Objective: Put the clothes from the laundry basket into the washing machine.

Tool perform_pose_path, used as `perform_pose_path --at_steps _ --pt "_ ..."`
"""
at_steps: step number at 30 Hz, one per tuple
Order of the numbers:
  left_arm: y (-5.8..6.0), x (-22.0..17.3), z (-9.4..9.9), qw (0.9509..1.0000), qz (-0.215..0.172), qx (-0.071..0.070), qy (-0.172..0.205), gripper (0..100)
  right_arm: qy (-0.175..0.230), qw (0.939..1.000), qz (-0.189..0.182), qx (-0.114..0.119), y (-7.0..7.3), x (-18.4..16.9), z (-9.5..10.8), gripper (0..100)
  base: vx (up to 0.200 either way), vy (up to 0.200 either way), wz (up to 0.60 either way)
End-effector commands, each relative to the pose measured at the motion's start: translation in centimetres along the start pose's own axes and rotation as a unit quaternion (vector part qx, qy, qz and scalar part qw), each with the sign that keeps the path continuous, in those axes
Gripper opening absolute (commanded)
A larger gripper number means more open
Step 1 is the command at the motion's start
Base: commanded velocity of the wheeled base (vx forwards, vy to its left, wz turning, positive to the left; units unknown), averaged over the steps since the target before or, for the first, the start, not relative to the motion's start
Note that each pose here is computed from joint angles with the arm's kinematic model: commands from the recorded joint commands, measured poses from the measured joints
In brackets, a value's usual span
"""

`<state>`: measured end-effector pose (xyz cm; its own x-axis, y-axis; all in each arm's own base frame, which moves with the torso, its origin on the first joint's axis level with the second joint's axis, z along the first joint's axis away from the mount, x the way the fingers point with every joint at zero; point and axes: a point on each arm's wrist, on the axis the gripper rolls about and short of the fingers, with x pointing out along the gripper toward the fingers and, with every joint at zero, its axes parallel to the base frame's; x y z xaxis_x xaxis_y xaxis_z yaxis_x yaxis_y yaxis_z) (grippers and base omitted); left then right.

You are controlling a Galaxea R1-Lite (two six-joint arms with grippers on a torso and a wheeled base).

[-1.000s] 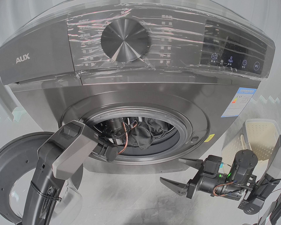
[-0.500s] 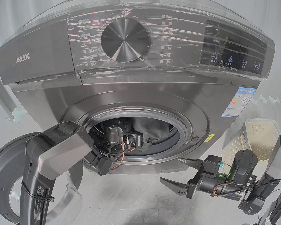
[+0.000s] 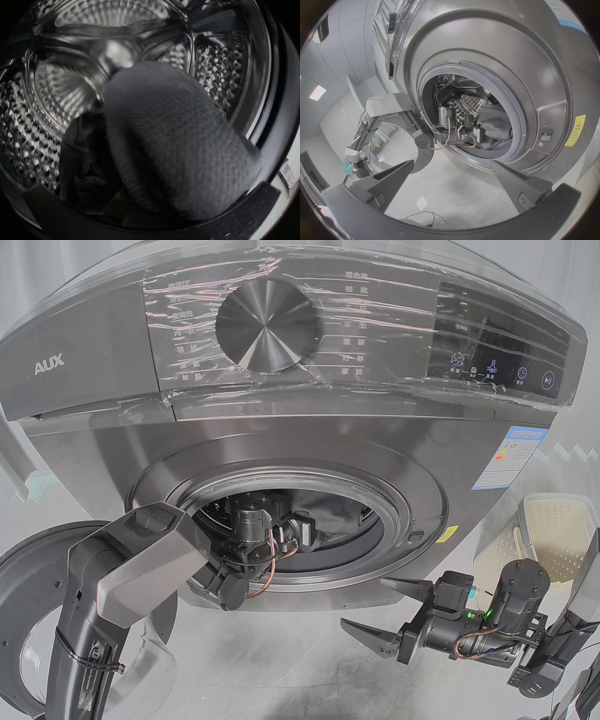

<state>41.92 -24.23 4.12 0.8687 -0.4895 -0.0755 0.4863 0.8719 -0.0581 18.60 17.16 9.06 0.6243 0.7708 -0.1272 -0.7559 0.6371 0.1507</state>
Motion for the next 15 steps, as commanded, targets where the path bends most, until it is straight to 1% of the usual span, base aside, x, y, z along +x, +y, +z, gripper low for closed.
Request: perform_pose_path --at_steps 1,2,3,4,5,7,8,10,15 --pt "0.4 2.1 2.0 0.9969 0.025 -0.017 -0.073 0 0.0 1.0 0.001 0.001 0.0 0.0 0.0 100 0.0 0.0 0.0" --pt "0.5 2.5 2.4 0.9954 0.032 -0.019 -0.089 0 -0.001 1.0 0.001 0.0 0.0 0.0 0.0 100 0.0 0.0 0.0" --pt "0.7 3.1 2.9 0.9927 0.043 -0.022 -0.111 0 -0.002 1.0 0.0 0.0 0.0 0.0 0.1 100 0.0 0.0 0.0" --pt "1.0 3.7 3.3 0.99 0.05 -0.024 -0.13 0 -0.002 1.0 0.001 0.0 0.0 0.1 0.1 100 0.0 0.0 0.0" --pt "1.6 4.2 4.0 0.9864 0.061 -0.025 -0.15 0 -0.002 1.0 0.001 0.0 0.0 0.1 0.1 100 0.0 0.0 0.0" --pt "1.9 4.6 4.8 0.9819 0.073 -0.028 -0.172 0 -0.002 1.0 0.001 0.0 0.0 0.1 0.1 100 0.0 0.0 0.0" --pt "2.0 4.7 5.0 0.9807 0.076 -0.029 -0.178 0 -0.001 1.0 0.001 0.0 0.0 0.0 0.0 100 0.0 0.0 0.0" --pt "2.3 4.8 5.2 0.9794 0.08 -0.029 -0.183 0 -0.002 1.0 0.001 0.0 0.0 0.1 0.1 100 0.0 0.0 0.0" --pt "2.4 4.7 4.7 0.9807 0.082 -0.028 -0.175 0 -0.002 1.0 0.001 0.0 0.0 0.1 0.1 100 0.0 0.0 0.0"
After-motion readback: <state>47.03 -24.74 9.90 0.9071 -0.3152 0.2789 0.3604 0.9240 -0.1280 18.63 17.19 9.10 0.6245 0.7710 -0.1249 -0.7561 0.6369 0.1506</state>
